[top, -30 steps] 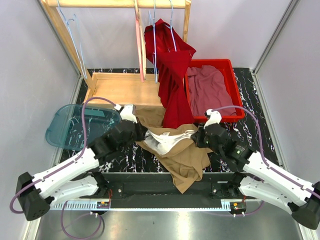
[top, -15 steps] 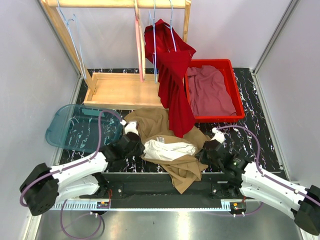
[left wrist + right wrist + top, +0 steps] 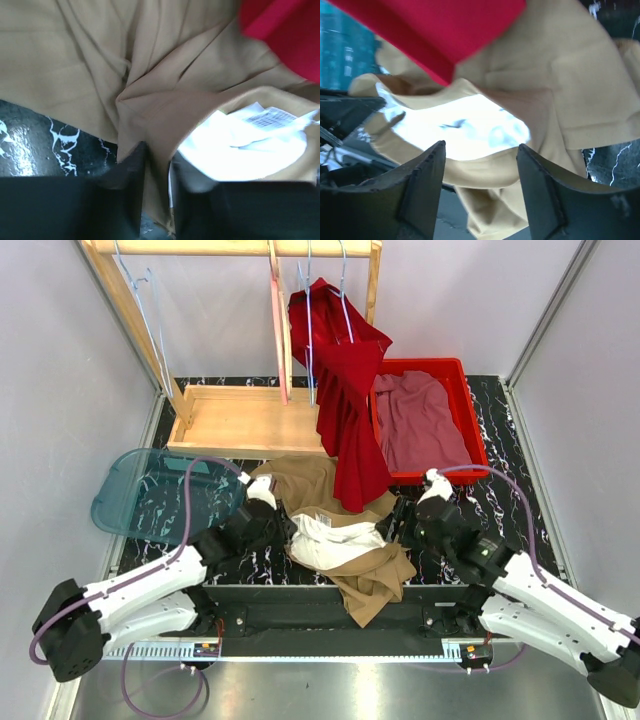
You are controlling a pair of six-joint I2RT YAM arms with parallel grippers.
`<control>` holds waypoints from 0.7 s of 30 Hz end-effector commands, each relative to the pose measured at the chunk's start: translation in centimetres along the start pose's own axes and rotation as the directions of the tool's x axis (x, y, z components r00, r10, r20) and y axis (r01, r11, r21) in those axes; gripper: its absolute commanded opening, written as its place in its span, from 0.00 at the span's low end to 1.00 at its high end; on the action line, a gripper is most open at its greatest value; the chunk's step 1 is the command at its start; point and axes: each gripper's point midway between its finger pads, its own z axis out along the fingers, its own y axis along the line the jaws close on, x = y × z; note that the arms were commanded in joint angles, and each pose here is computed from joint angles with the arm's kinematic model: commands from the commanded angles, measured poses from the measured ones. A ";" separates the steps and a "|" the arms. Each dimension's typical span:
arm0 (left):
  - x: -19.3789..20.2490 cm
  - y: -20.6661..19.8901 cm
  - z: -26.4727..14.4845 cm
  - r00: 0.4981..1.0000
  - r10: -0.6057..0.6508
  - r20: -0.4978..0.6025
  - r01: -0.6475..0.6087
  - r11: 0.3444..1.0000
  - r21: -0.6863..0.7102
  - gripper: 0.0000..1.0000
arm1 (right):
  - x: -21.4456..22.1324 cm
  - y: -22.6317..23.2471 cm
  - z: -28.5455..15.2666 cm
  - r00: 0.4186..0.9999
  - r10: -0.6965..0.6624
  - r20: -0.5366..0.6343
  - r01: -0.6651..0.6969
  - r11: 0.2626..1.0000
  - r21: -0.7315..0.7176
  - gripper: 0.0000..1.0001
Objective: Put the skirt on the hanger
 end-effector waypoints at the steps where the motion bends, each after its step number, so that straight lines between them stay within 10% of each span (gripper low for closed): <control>1: -3.4 -1.2 -2.0 0.996 0.010 0.089 -0.012 1.000 0.023 0.48 | -2.8 0.9 -2.2 0.997 -0.062 0.049 0.062 0.998 0.013 0.69; 7: -4.0 -0.4 -3.8 0.993 0.023 0.115 -0.024 1.000 0.004 0.78 | -7.1 4.3 -4.0 0.977 -0.180 0.119 0.183 0.983 -0.021 0.73; 12: -6.0 -0.7 -5.1 0.986 0.047 0.162 -0.045 0.999 -0.015 0.82 | -12.5 9.1 -5.5 0.938 -0.256 0.232 0.276 0.959 -0.057 0.75; 21: -21.0 -6.8 -12.7 0.883 0.107 0.458 -0.101 0.994 -0.039 0.79 | -14.7 13.5 -4.5 0.921 -0.282 0.269 0.326 0.935 -0.138 0.75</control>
